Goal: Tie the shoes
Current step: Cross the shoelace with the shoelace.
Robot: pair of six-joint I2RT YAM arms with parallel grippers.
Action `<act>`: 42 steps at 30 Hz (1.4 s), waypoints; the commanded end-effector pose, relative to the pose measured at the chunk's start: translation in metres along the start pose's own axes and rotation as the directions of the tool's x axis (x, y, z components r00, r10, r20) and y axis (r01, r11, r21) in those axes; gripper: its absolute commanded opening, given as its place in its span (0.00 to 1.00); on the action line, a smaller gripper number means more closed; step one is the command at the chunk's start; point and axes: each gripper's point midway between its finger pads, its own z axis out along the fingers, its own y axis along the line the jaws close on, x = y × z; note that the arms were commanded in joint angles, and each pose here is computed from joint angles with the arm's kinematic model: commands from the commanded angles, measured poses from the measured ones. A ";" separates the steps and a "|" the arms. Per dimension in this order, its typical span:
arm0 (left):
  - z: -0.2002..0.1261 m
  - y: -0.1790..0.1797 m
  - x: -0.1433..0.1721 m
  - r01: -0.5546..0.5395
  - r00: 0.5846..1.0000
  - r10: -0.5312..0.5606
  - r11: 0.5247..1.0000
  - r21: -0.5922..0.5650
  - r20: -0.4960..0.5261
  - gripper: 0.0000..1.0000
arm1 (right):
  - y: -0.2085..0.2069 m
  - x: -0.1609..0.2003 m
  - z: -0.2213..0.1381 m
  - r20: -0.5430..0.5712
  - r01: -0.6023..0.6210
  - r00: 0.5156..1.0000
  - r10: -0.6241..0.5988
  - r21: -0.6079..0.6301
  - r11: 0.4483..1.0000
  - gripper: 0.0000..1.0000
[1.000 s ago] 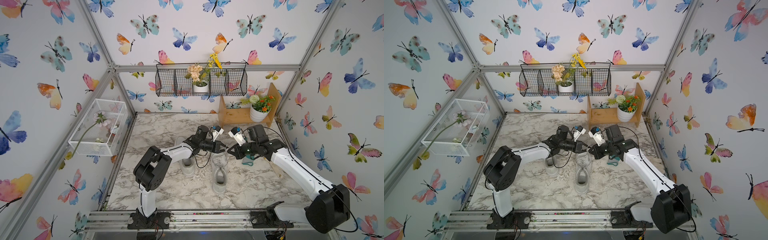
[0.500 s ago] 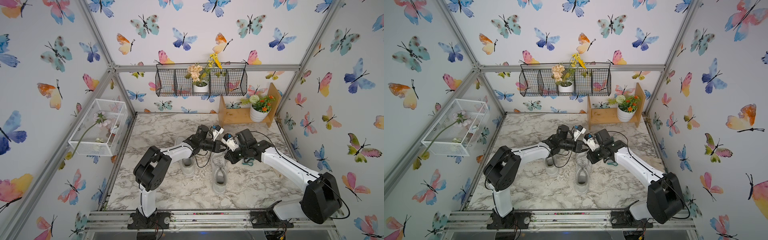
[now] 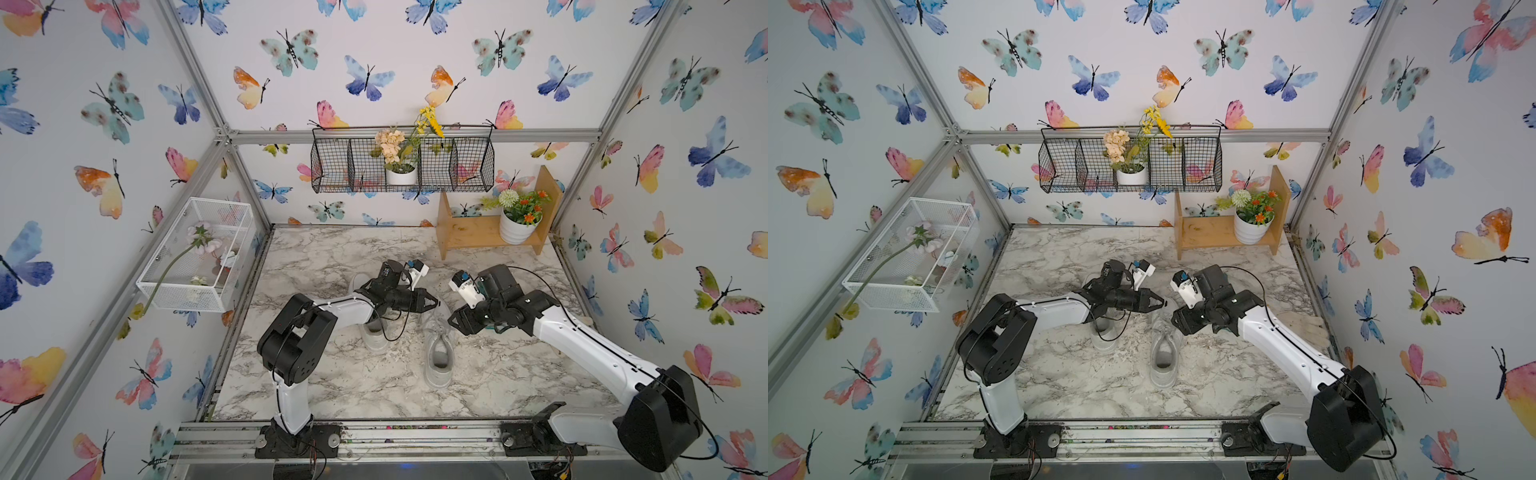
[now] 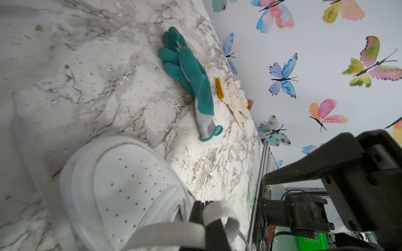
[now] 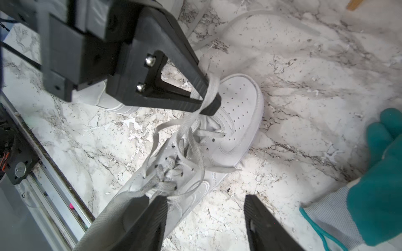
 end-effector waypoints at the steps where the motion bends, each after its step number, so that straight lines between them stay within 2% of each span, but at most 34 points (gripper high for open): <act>1: -0.014 -0.009 -0.016 -0.033 0.997 0.033 0.999 0.000 0.064 0.00 | -0.007 0.005 0.007 0.016 -0.041 0.999 0.041 0.006 0.999 0.60; 4: -0.015 -0.007 -0.014 -0.031 0.998 0.031 1.000 0.000 0.060 0.00 | -0.027 0.011 0.016 0.043 -0.199 0.979 0.198 0.007 0.980 0.55; 6: -0.014 -0.007 -0.012 -0.029 0.998 0.029 1.000 0.003 0.053 0.00 | -0.035 0.011 0.018 0.077 -0.340 0.936 0.343 -0.048 0.939 0.56; 7: -0.014 -0.006 -0.012 -0.031 0.998 0.031 1.000 0.002 0.053 0.00 | -0.039 0.009 0.018 0.100 -0.416 0.900 0.424 -0.095 0.905 0.56; 11: -0.014 -0.005 -0.009 -0.030 0.998 0.030 1.000 0.000 0.049 0.00 | -0.043 0.001 0.018 0.150 -0.633 0.713 0.685 -0.283 0.721 0.65; 14: -0.014 -0.005 -0.009 -0.031 0.998 0.031 1.000 0.002 0.047 0.00 | -0.040 0.001 0.028 0.081 -0.754 0.551 0.830 -0.379 0.537 0.64; 17: -0.014 -0.005 -0.008 -0.032 0.998 0.032 0.999 0.005 0.047 0.00 | -0.043 0.015 0.043 -0.007 -0.857 0.386 0.923 -0.372 0.355 0.61; 19: -0.014 -0.006 -0.009 -0.033 0.998 0.032 0.999 0.009 0.049 0.00 | -0.047 0.024 0.049 -0.024 -0.898 0.290 0.957 -0.352 0.263 0.61; 22: -0.014 -0.007 -0.009 -0.032 0.998 0.031 0.999 0.013 0.049 0.00 | -0.056 0.041 0.056 -0.013 -0.942 0.195 0.981 -0.282 0.184 0.61; 27: -0.014 -0.008 -0.010 -0.035 0.998 0.034 0.999 0.017 0.049 0.00 | -0.056 0.065 0.063 -0.045 -0.974 0.083 0.996 -0.217 0.071 0.61; 32: -0.014 -0.008 -0.010 -0.036 0.998 0.035 0.999 0.019 0.050 0.00 | -0.054 0.075 0.070 -0.076 -0.983 0.002 0.997 -0.185 -0.012 0.58; 35: -0.013 -0.009 -0.010 -0.035 0.998 0.034 0.999 0.022 0.051 0.00 | -0.054 0.069 0.074 -0.091 -0.972 -0.023 0.996 -0.232 -0.043 0.58; 42: -0.013 -0.011 -0.011 -0.035 0.998 0.034 0.999 0.029 0.051 0.00 | -0.048 0.056 0.086 -0.132 -0.963 -0.032 0.991 -0.260 -0.065 0.58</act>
